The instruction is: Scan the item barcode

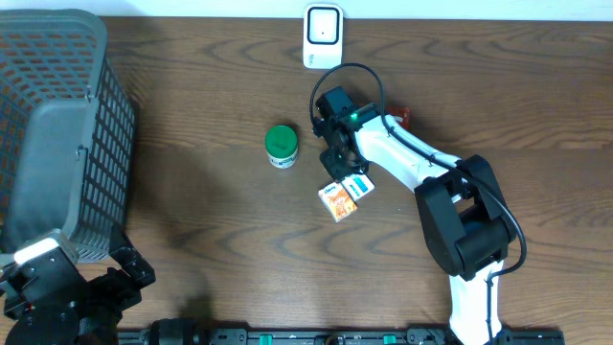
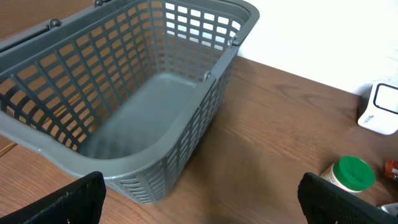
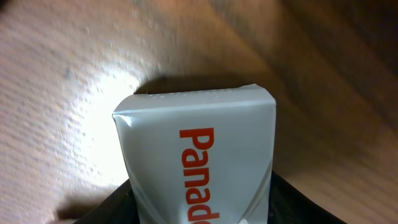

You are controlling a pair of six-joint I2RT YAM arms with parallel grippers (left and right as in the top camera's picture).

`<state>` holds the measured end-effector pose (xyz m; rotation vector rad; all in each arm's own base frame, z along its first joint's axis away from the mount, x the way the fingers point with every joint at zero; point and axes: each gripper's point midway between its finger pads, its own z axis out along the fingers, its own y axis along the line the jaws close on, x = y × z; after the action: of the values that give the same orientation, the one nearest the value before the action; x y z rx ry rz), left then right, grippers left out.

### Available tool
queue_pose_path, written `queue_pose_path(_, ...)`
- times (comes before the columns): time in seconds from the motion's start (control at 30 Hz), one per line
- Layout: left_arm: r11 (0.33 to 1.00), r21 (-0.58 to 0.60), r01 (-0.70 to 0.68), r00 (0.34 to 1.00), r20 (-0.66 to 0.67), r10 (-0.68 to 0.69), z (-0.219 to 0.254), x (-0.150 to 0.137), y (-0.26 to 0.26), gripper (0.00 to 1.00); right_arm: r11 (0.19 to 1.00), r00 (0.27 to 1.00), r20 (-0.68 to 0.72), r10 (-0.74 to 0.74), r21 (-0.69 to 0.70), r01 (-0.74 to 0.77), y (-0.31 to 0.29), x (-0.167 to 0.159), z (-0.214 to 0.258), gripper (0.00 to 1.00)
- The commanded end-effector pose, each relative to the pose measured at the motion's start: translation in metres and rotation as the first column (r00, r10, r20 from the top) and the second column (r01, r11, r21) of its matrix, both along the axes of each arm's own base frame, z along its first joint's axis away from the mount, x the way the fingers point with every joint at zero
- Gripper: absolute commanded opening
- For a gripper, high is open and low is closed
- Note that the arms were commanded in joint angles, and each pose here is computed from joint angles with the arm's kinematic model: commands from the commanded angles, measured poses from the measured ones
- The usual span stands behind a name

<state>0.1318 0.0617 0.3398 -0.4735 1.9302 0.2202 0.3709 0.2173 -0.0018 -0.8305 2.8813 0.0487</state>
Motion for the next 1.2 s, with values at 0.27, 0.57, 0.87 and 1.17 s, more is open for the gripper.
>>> queue_pose_path(0.27, 1.0, -0.012, 0.002, 1.0, -0.007, -0.002, -0.003, 0.001, -0.001, 1.0, 0.99, 0.994, -0.092, -0.054, 0.127, 0.065, 0.014, -0.008, -0.007, 0.45)
queue_pose_path(0.57, 1.0, -0.012, 0.002, 1.0, -0.007, -0.002, -0.003, 0.001, -0.001, 1.0, 0.948, 0.982, -0.167, -0.084, 0.289, 0.13, 0.015, 0.003, 0.01, 0.44)
queue_pose_path(0.87, 1.0, -0.012, 0.002, 1.0, -0.007, -0.002, -0.003, 0.001, -0.001, 1.0, 0.844, 0.955, -0.282, -0.091, 0.487, 0.224, 0.012, 0.01, 0.033, 0.43)
queue_pose_path(1.17, 1.0, -0.012, 0.002, 1.0, -0.007, -0.002, -0.003, 0.001, -0.001, 1.0, 0.685, 0.931, -0.363, -0.039, 0.669, 0.289, 0.014, 0.014, 0.067, 0.42)
